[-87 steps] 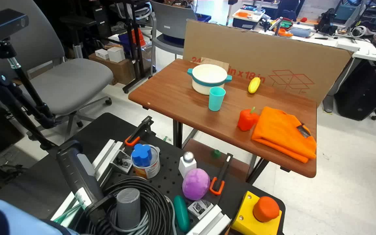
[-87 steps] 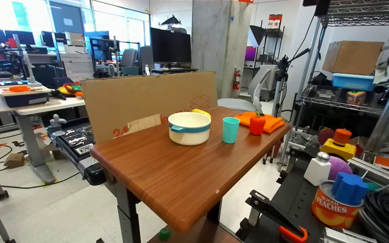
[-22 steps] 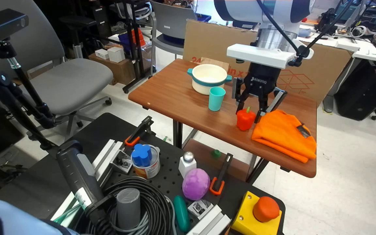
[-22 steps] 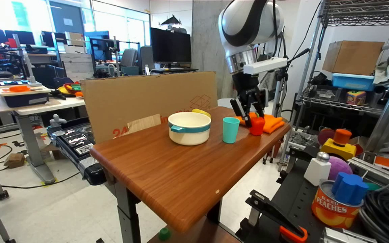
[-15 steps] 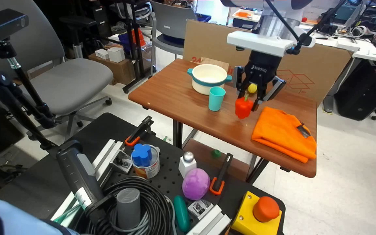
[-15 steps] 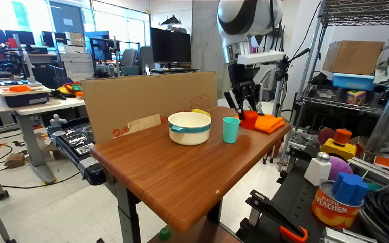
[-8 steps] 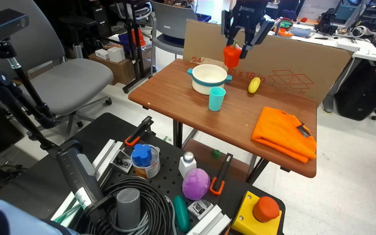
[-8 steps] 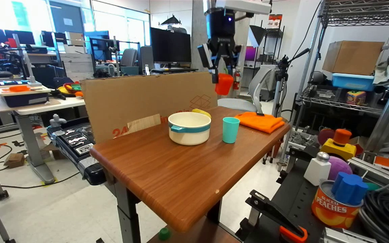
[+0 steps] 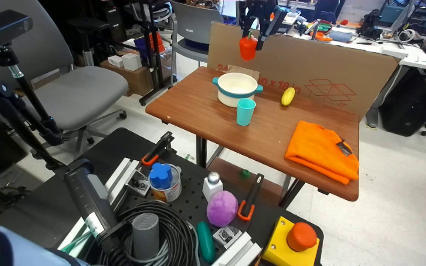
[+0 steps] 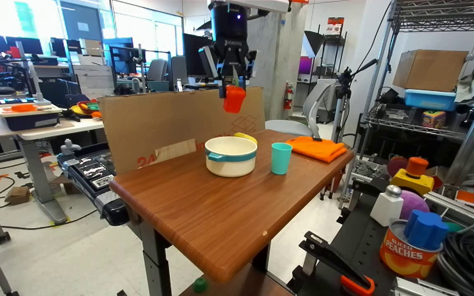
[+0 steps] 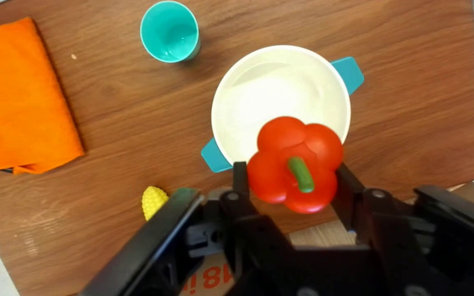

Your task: Put the red cup inside the white pot

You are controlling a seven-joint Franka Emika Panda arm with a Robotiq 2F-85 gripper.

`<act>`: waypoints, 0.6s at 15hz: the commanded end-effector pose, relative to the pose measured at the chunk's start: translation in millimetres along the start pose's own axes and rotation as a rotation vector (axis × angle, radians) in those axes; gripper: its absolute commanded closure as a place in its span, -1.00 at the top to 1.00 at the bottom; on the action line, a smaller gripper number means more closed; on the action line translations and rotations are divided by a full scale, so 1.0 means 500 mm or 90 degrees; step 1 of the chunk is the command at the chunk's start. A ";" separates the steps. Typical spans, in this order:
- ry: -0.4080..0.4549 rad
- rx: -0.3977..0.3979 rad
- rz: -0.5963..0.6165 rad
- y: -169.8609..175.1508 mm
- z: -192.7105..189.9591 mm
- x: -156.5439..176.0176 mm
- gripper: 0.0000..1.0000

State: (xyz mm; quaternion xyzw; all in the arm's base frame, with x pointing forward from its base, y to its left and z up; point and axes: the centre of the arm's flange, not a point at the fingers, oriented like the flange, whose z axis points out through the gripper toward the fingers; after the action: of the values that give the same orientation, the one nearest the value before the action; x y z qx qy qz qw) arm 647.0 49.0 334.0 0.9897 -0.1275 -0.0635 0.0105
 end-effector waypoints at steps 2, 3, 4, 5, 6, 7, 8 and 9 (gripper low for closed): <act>-0.063 -0.010 -0.001 -0.042 0.063 0.084 -0.50; -0.073 -0.020 -0.002 -0.046 0.086 0.087 -0.50; -0.080 -0.026 -0.003 -0.050 0.103 0.090 -0.50; -0.085 -0.032 -0.003 -0.057 0.121 0.093 -0.50; -0.092 -0.037 -0.002 -0.063 0.139 0.096 -0.50; -0.096 -0.042 -0.004 -0.070 0.156 0.098 -0.50; -0.098 -0.045 -0.004 -0.076 0.167 0.100 -0.50; -0.099 -0.049 -0.004 -0.083 0.180 0.103 -0.50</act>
State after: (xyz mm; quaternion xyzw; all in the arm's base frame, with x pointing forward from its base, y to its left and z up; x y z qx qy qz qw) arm 677.1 65.2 247.3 0.9833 -0.1194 -0.1349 0.0265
